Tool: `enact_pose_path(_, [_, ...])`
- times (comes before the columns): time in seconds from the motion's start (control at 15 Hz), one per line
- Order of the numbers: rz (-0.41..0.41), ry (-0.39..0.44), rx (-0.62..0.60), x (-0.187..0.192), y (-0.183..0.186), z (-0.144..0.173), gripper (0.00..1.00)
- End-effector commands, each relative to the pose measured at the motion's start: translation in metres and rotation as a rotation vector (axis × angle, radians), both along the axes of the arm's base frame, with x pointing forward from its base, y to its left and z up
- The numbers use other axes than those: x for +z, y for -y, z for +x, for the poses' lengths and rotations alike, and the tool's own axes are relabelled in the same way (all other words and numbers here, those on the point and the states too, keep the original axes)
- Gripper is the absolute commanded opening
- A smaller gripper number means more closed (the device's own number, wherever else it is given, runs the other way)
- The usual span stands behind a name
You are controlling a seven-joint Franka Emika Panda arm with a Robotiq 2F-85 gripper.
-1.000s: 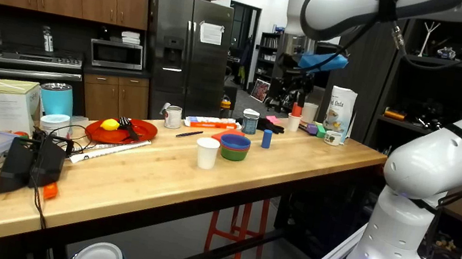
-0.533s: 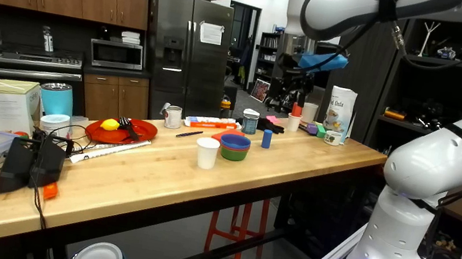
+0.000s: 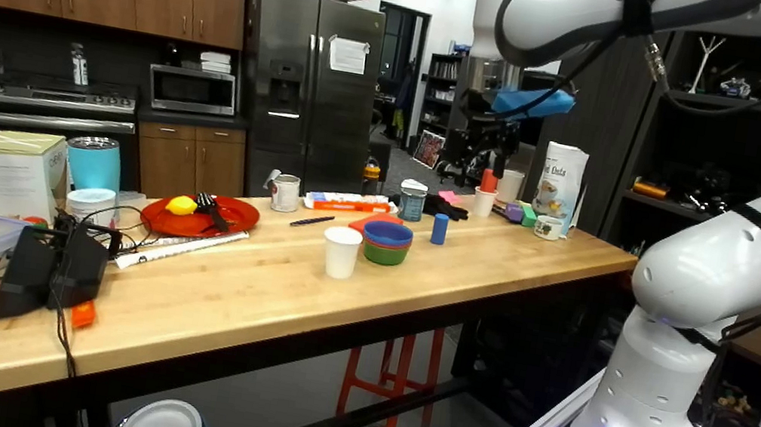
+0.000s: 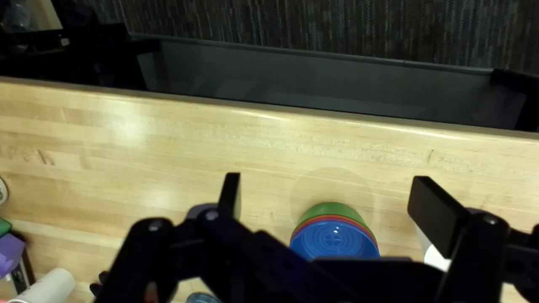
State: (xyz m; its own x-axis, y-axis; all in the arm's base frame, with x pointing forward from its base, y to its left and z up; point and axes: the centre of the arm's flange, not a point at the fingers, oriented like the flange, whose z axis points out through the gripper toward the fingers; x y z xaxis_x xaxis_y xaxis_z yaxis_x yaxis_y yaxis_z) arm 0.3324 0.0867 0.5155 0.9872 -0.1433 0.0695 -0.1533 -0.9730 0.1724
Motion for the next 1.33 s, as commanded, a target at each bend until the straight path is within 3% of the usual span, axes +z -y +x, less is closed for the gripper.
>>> enact_pose_path(0.0, [0.012,0.0,-0.134,-0.003,0.022,0.001,1.0])
enact_pose_path(0.67, [0.076,0.137,-0.39,-0.035,0.088,0.006,1.0])
enact_pose_path(1.0, [0.042,0.237,-0.462,-0.038,0.113,-0.001,1.0])
enact_pose_path(1.27, [-0.018,0.253,-0.553,-0.037,0.119,-0.004,1.0])
